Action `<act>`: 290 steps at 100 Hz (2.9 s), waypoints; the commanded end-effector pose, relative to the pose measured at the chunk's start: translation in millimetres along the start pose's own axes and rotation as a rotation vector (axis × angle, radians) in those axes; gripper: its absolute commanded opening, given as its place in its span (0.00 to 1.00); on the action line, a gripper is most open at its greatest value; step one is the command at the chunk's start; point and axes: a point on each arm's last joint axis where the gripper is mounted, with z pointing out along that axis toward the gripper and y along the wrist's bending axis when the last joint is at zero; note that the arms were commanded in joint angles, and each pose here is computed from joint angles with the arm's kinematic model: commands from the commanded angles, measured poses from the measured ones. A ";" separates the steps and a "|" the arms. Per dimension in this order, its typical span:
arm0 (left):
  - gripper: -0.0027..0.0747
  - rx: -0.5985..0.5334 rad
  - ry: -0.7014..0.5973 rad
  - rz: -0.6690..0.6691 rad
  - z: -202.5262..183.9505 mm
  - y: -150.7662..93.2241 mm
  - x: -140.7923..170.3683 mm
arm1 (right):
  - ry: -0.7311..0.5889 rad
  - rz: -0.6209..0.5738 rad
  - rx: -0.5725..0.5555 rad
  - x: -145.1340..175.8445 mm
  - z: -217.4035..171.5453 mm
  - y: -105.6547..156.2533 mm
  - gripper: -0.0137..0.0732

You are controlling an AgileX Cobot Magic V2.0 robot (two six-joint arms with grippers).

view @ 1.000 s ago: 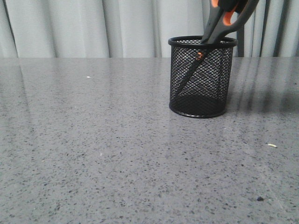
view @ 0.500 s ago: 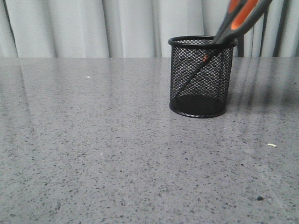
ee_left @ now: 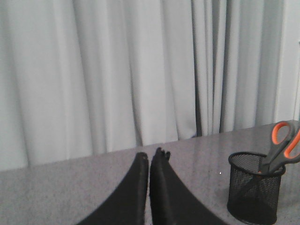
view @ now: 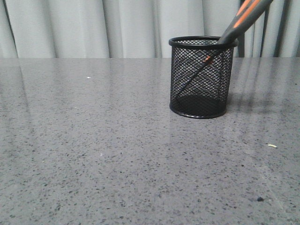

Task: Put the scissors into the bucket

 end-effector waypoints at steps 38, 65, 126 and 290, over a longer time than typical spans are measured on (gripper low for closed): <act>0.01 -0.071 0.009 -0.127 1.7 7.4 28.9 | -0.597 -0.041 0.122 174.1 -15.3 9.8 0.11; 0.01 -0.071 0.009 -0.127 1.7 7.4 28.9 | -0.659 -0.042 0.127 185.5 -20.4 11.3 0.11; 0.01 -0.095 0.042 -0.070 0.9 9.6 42.7 | -0.657 -0.042 0.126 185.7 -20.3 11.3 0.11; 0.01 -0.397 0.396 0.111 -38.4 25.3 122.1 | -0.653 -0.042 0.126 185.9 -20.1 11.3 0.11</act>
